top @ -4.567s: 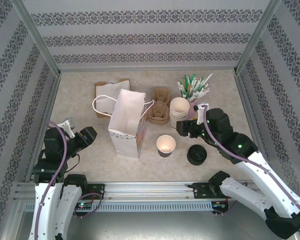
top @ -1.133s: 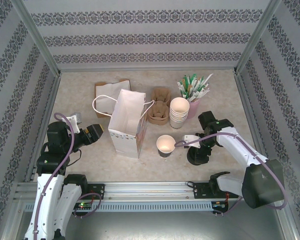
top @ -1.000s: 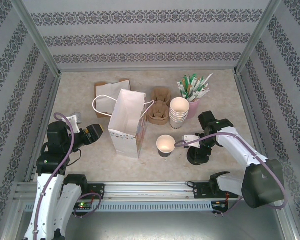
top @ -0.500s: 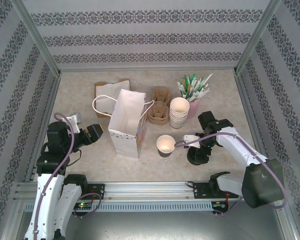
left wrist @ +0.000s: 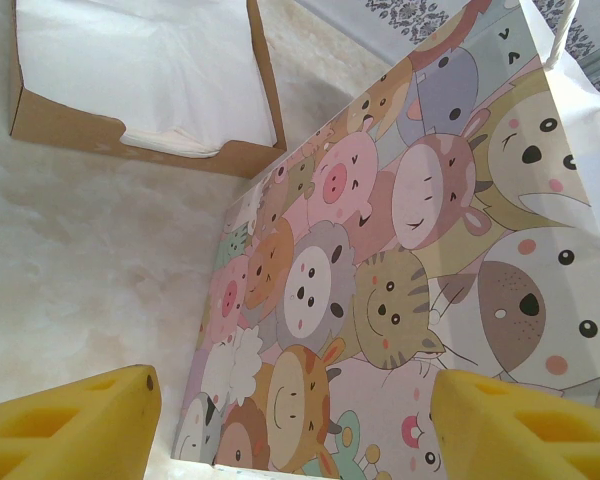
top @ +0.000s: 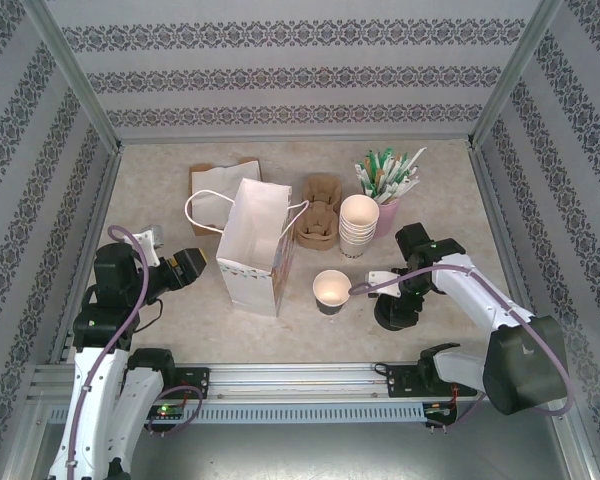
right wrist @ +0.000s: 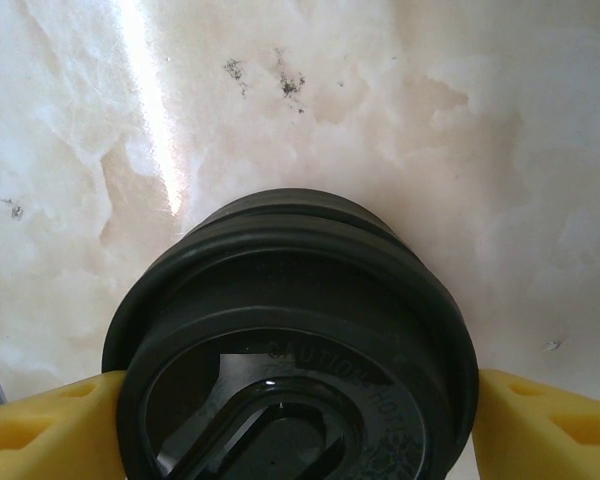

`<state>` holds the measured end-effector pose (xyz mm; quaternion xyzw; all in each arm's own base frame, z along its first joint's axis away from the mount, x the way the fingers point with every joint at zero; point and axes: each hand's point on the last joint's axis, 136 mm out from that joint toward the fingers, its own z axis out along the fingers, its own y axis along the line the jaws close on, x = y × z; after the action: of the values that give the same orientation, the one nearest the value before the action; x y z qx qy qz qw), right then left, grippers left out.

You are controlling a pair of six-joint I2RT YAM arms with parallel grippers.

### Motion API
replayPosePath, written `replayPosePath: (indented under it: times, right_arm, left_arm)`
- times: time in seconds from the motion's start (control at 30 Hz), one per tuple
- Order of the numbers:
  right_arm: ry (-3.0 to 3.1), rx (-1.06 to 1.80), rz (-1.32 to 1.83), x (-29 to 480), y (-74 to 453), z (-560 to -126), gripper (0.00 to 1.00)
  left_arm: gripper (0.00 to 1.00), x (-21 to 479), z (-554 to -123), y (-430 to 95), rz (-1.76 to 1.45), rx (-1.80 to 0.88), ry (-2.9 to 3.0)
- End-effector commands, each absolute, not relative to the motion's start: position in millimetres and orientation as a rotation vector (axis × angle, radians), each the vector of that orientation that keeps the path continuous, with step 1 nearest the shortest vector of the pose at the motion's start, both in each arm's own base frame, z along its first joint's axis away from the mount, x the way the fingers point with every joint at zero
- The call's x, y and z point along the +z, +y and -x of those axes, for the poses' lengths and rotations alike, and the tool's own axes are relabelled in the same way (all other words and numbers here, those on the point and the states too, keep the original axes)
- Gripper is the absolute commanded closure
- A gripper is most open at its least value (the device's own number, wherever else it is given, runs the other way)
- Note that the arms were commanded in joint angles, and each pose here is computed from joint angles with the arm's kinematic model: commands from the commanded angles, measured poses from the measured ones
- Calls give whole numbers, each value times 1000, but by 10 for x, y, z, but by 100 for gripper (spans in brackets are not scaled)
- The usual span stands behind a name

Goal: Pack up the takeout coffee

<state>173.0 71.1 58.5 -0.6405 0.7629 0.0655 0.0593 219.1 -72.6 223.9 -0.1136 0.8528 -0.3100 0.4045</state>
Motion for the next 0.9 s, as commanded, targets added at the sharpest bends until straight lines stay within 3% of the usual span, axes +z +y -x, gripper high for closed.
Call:
replayPosePath:
  times: [0.0,0.57,0.87]
  right_arm:
    - [2286,189,1962,686,733,-1718,24]
    - [2235,64,1982,1162,761,-1629,23]
    - [2045,-60,2125,1536,1129,-1630,21]
  left_arm:
    - [27,2281,-2229,-722,249,-772,2118]
    - [28,2262,-2232,-691,265,-750,2130]
    - [28,2244,-2240,-693,271,-753,2139]
